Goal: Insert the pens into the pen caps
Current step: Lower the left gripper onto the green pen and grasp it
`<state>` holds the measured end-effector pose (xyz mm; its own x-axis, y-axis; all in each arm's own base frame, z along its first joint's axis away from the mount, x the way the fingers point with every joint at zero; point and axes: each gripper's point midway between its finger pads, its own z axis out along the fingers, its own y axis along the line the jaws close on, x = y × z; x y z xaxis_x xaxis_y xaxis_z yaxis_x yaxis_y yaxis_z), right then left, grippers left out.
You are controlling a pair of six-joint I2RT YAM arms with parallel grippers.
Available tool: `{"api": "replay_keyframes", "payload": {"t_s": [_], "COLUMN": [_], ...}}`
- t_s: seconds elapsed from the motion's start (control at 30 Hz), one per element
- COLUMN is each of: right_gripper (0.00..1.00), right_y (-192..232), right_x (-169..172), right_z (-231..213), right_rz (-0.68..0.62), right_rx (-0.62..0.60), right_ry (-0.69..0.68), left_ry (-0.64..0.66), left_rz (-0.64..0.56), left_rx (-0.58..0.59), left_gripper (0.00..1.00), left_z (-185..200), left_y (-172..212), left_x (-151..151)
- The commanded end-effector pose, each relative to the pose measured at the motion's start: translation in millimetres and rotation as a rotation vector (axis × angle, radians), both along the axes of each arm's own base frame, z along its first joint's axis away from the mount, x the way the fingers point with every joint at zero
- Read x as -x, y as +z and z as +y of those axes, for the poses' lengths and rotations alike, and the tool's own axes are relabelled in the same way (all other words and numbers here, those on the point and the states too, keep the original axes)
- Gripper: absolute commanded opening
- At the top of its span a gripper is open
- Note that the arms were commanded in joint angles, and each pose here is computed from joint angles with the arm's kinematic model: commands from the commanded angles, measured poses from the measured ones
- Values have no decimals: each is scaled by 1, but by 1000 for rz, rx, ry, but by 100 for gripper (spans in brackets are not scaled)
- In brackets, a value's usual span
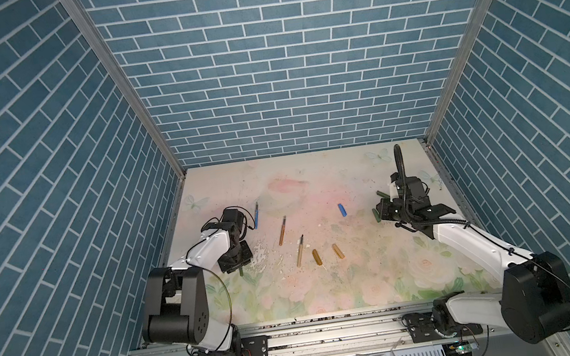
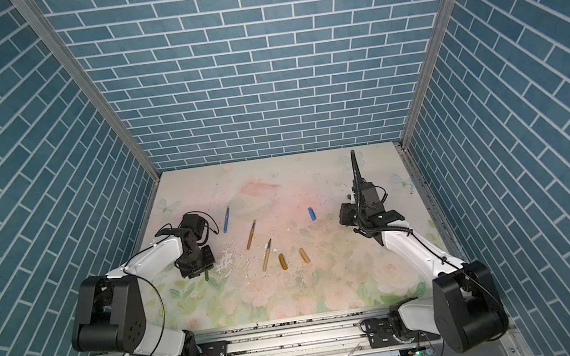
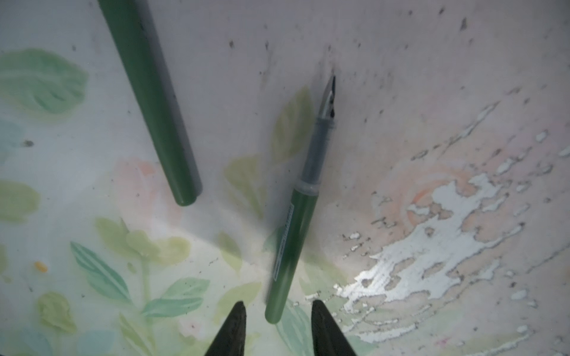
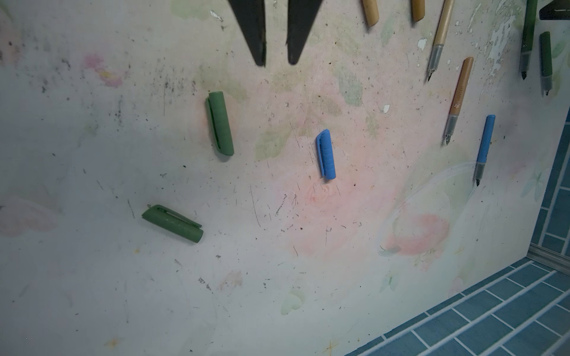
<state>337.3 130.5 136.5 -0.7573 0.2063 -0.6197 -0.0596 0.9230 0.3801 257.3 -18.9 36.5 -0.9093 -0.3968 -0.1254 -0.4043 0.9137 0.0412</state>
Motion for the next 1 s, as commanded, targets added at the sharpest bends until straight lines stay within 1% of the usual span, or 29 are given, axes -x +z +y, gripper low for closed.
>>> {"api": "replay_keyframes", "payload": {"t_s": [0.0,0.1,0.17,0.3,0.4,0.5,0.57,0.67,0.8,0.87,0.97], "right_gripper": [16,16,16,15,15,15,15,15,15,15,15], "right_y": [4,4,3,2,1,0,1,2,1,1,3], "right_x": [1,2,2,2,1,1,1,2,1,1,1], "right_z": [5,5,6,6,7,5,5,4,4,4,4], "right_rz": [-12,-11,-12,-9,-8,-7,-9,-16,-15,-15,-22], "right_rx": [-39,-39,-39,-36,-35,-26,-22,-23,-20,-21,-22], "right_ry": [-2,0,1,2,2,-3,-5,-8,-9,-7,-6], "left_ry": [-5,-4,0,8,8,5,-1,-16,-61,-98,-172], "left_rz": [-23,-15,-5,2,-3,19,16,8,-28,-73,-155], "left_rx": [-46,-50,-45,-27,-21,-13,-5,3,-8,4,-1], "left_gripper": [38,35,31,25,22,18,17,12,9,8,7], "left_z": [9,8,7,4,3,1,-1,-4,-12,-21,-35], "left_y": [0,-6,-12,-23,-27,-33,-35,-35,-25,-15,11], "left_x": [-11,-17,-19,-18,-19,-16,-18,-20,-26,-31,-37]}}
